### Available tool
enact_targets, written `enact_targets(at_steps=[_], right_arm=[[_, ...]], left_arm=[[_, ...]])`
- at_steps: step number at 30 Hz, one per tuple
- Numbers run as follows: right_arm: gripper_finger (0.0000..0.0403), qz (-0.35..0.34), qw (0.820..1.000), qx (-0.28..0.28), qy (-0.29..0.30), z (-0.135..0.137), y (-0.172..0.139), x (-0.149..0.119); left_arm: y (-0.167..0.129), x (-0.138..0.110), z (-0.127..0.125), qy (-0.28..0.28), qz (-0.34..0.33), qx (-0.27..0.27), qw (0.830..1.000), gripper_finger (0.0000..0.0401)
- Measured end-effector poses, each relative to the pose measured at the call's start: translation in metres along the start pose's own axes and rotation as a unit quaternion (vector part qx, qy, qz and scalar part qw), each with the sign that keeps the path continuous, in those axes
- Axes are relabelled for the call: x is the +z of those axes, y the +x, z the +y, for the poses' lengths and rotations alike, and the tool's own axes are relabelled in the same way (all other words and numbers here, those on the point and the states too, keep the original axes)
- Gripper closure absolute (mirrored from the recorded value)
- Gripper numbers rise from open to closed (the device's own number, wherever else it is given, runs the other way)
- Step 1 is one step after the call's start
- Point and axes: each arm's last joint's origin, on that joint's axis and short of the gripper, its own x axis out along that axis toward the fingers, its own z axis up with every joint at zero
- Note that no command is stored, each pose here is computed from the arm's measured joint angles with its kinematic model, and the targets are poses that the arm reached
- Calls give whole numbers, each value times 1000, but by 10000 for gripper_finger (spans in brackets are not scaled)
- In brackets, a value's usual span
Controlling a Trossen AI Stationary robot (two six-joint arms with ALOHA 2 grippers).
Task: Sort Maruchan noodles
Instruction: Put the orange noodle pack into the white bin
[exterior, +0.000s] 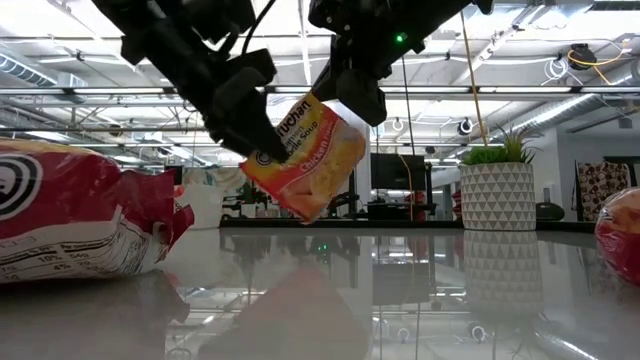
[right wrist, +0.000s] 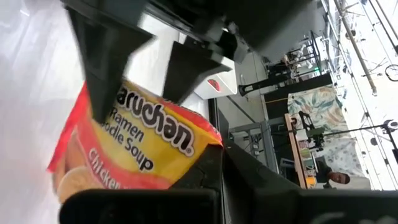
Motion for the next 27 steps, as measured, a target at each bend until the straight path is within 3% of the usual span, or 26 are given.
enact_targets(at_steps=[15,21,27], right_arm=[[403,0,1000,0,-2,0,0,0],[397,0,1000,0,-3,0,0,0],[351,4,1000,-9,0,-1,0,0]], left_arm=[[1,2,5,6,3,-28,1000,280],[1,2,5,8,3,-28,1000,282],[1,1,5,8,4,-28,1000,269]])
